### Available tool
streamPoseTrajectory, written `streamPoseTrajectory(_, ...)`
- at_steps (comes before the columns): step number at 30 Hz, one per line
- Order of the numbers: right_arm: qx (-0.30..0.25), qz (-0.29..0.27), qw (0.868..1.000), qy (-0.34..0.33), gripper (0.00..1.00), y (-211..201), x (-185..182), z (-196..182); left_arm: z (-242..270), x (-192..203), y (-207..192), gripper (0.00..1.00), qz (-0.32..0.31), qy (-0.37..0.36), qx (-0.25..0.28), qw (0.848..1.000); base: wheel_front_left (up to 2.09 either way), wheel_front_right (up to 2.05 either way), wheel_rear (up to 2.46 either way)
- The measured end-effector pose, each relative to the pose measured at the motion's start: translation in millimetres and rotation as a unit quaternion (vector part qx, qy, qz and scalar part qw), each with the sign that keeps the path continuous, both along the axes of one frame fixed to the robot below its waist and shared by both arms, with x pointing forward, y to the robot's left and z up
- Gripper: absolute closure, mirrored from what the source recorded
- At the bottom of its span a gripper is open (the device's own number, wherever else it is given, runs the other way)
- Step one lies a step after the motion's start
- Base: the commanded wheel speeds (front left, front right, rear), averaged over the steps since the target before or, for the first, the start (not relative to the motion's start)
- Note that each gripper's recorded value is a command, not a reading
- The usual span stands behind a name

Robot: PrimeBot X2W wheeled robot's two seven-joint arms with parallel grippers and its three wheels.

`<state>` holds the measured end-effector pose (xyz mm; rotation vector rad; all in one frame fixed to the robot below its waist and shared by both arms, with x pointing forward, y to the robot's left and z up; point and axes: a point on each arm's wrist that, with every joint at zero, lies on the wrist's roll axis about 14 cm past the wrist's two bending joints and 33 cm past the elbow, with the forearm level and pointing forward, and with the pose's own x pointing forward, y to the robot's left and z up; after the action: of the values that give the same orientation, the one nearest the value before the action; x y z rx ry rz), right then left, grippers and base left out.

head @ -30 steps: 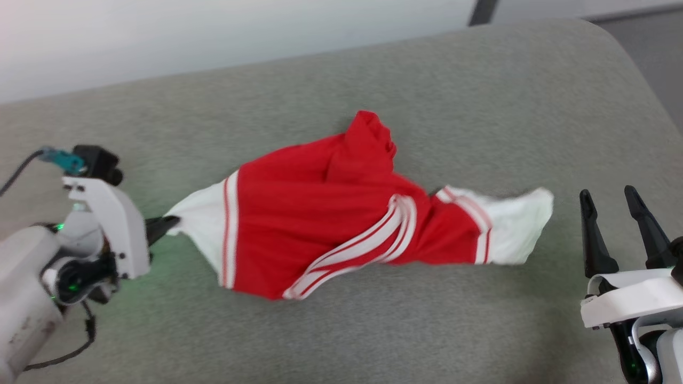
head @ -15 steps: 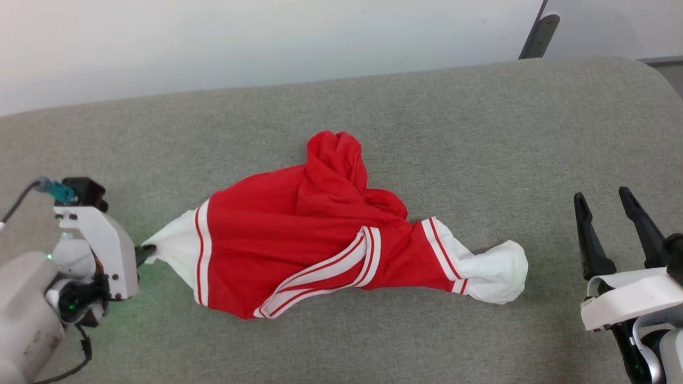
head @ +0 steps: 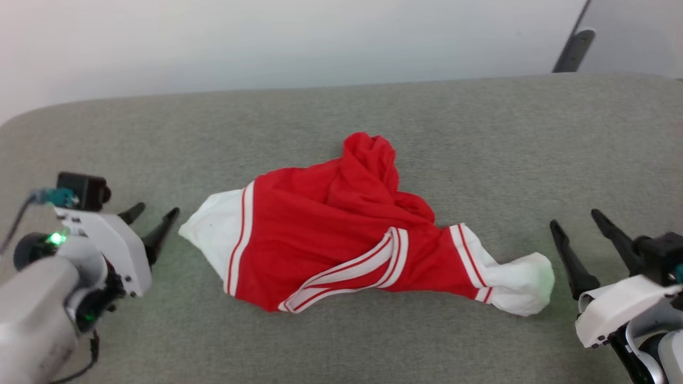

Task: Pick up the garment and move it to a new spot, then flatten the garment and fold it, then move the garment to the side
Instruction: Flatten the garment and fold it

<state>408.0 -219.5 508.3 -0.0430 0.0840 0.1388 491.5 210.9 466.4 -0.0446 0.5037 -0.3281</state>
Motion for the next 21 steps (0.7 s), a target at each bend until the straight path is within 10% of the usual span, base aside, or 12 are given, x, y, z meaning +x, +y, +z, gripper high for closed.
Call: streamPoseTrajectory(21,-0.104,0.197,0.921,0.32,0.0,54,11,-64,-1,-74,1,0.0,0.111,-0.119,-0.075,0.984,0.0,0.0,0.0)
